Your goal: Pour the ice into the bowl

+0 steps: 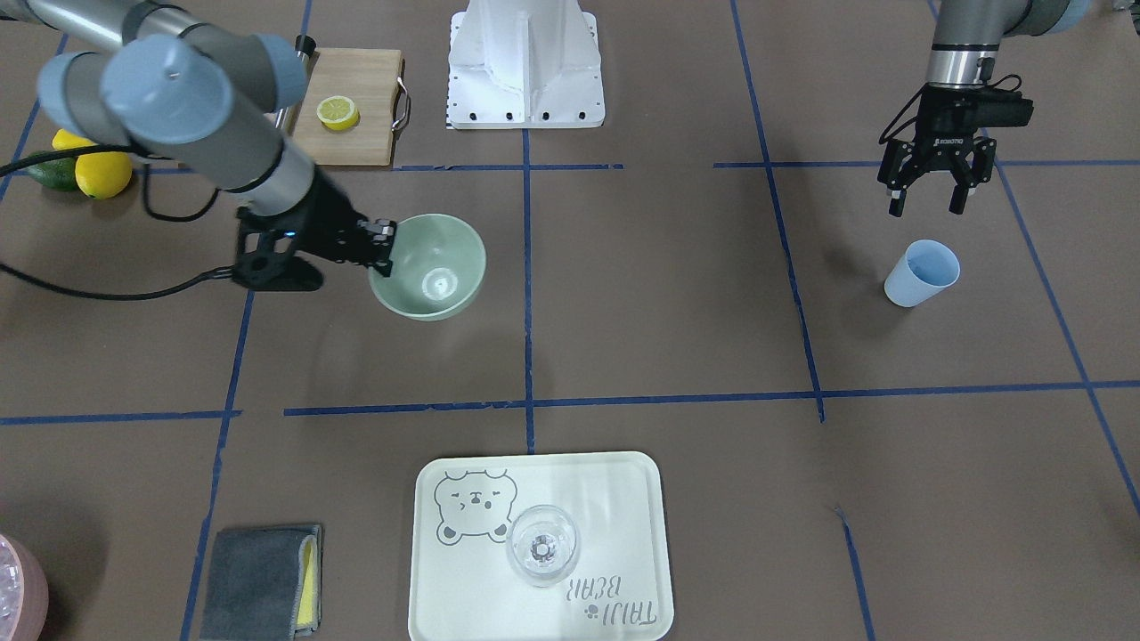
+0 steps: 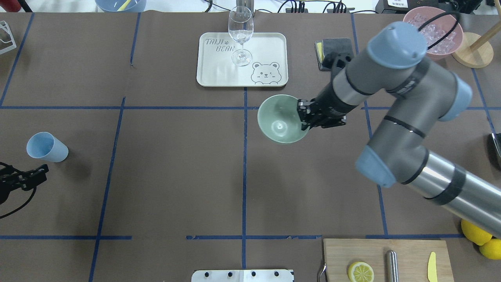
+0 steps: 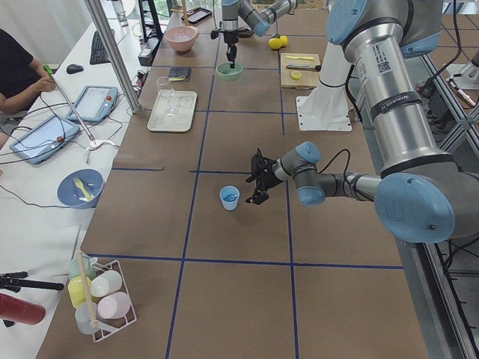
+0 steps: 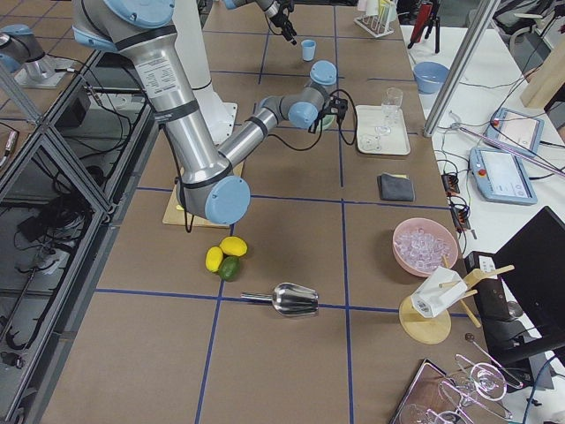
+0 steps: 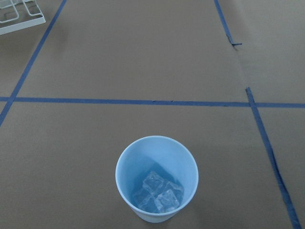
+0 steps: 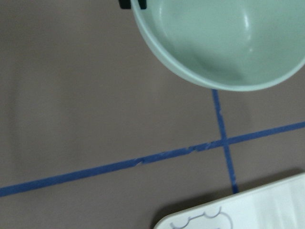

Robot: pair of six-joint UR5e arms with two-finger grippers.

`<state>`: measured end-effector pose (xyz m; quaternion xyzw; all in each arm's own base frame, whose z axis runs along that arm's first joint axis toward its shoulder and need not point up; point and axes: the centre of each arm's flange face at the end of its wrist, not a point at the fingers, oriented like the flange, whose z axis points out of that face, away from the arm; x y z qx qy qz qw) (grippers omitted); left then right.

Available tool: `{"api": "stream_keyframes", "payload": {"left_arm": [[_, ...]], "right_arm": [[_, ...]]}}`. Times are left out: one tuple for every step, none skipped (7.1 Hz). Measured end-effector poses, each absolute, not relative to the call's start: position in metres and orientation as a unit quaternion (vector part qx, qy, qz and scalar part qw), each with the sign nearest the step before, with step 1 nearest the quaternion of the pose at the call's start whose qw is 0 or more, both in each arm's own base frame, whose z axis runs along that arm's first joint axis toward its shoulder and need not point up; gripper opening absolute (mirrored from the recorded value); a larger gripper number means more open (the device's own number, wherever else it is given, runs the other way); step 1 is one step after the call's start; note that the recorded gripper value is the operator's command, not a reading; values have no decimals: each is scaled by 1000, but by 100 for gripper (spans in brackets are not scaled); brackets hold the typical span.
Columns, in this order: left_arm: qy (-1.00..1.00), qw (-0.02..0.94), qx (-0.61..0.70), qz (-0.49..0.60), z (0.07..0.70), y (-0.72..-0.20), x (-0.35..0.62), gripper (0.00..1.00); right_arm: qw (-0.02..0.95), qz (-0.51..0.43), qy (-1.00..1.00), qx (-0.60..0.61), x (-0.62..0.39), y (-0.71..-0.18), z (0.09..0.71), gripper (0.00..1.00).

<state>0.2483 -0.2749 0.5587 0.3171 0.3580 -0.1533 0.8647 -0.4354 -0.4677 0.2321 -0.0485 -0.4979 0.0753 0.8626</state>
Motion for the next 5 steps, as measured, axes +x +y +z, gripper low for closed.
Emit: {"api": "stream_keyframes", "payload": {"left_arm": [[357, 862, 323, -159, 563, -275, 258, 100], [358, 858, 331, -164, 566, -278, 271, 100], [355, 855, 339, -168, 571, -282, 284, 100], [351, 853, 346, -171, 576, -285, 291, 100], [347, 852, 352, -174, 578, -287, 293, 100]], "right_arm": [[868, 76, -488, -42, -484, -451, 192, 0], [873, 80, -480, -39, -532, -447, 158, 0], [880, 83, -466, -37, -582, -453, 130, 0], [886, 84, -454, -28, -621, -458, 114, 0], [889, 85, -450, -17, -649, -461, 108, 0]]}}
